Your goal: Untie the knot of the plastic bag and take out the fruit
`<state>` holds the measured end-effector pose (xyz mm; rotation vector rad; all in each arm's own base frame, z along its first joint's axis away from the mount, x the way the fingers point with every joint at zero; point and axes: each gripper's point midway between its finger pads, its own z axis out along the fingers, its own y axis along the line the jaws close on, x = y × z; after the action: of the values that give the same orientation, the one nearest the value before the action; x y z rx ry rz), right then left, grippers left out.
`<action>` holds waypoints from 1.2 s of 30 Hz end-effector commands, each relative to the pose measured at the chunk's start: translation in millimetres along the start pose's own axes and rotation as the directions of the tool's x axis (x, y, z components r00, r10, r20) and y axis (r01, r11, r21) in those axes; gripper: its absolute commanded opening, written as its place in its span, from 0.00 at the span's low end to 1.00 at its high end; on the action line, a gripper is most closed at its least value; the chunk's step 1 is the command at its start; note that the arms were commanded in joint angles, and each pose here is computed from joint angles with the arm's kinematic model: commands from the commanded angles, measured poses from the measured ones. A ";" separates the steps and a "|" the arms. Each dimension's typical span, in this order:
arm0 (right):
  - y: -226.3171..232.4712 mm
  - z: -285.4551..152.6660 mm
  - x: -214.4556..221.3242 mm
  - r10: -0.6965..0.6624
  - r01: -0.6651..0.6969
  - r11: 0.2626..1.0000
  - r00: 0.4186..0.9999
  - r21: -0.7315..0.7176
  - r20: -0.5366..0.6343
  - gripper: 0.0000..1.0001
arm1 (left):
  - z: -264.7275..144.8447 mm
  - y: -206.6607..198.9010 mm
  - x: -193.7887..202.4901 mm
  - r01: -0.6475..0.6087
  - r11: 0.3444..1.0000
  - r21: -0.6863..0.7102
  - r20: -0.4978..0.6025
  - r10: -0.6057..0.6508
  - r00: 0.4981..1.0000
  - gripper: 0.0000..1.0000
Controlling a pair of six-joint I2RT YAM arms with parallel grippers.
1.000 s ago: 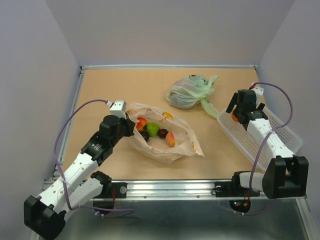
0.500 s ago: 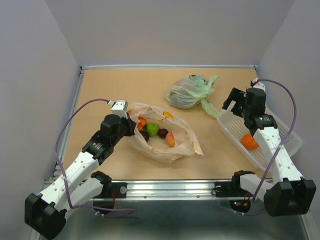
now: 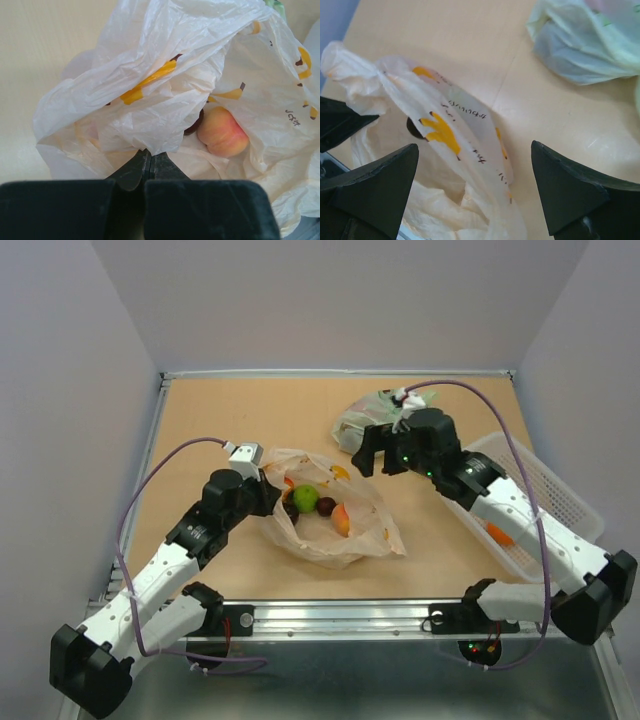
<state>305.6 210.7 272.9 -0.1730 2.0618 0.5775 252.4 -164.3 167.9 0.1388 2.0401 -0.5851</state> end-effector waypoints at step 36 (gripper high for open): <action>16.3 79.2 192.4 -0.428 0.553 0.799 0.800 0.238 -0.421 0.82 | -13.7 -18.4 35.5 0.139 0.987 0.076 -0.167 -0.125 0.978 0.00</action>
<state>252.1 307.6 90.7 -0.6888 2.2831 -0.0397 213.4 -175.9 141.1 0.0931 2.2503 -0.7425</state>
